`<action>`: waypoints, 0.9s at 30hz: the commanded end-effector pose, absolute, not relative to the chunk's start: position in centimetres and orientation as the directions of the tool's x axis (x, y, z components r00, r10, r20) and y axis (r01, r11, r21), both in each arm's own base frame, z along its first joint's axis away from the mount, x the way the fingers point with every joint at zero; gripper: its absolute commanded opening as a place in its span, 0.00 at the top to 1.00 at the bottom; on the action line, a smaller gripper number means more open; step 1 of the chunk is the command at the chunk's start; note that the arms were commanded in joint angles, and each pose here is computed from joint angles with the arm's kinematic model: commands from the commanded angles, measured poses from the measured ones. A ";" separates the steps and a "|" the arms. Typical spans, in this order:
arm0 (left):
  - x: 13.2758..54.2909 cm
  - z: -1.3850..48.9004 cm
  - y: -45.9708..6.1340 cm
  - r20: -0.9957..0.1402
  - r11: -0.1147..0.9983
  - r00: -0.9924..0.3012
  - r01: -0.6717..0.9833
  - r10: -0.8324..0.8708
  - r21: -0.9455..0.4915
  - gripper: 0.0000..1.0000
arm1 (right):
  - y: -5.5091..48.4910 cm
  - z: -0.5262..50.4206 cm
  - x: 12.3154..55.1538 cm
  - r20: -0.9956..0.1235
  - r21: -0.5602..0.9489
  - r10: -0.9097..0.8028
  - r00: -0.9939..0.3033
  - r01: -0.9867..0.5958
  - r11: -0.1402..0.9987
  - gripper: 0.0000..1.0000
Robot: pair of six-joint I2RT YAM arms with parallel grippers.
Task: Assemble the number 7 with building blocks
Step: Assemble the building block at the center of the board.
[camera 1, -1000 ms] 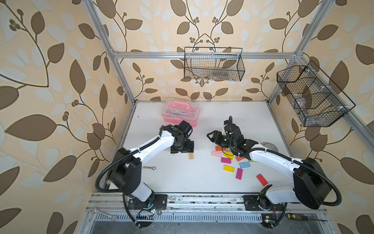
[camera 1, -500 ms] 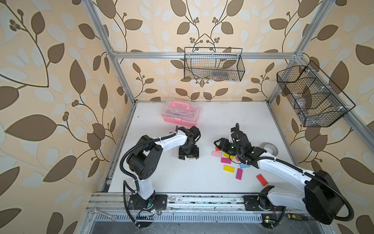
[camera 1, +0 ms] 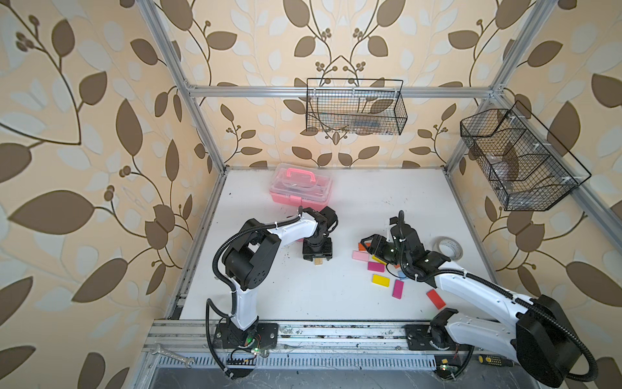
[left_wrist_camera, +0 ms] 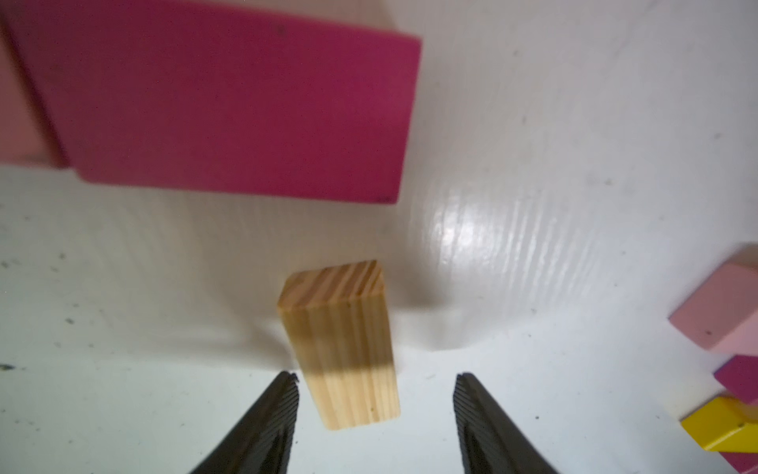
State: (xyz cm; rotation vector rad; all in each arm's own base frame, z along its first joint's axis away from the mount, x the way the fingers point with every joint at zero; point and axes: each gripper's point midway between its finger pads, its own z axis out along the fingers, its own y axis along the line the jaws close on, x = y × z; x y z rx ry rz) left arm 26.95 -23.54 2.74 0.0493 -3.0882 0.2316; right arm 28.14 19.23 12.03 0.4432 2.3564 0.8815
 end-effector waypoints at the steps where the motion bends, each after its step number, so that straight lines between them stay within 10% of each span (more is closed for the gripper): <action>1: 27.2 3.1 -22.7 0.043 0.995 -0.999 -0.018 -0.013 -0.100 0.37 | 19.4 11.6 28.3 -0.385 0.689 0.493 -0.780 0.112 0.716 0.43; 27: 28.0 2.4 -21.3 0.056 0.998 -0.997 0.044 0.045 -0.034 0.64 | 20.7 11.6 30.3 -0.374 0.707 0.492 -0.786 0.101 0.700 0.48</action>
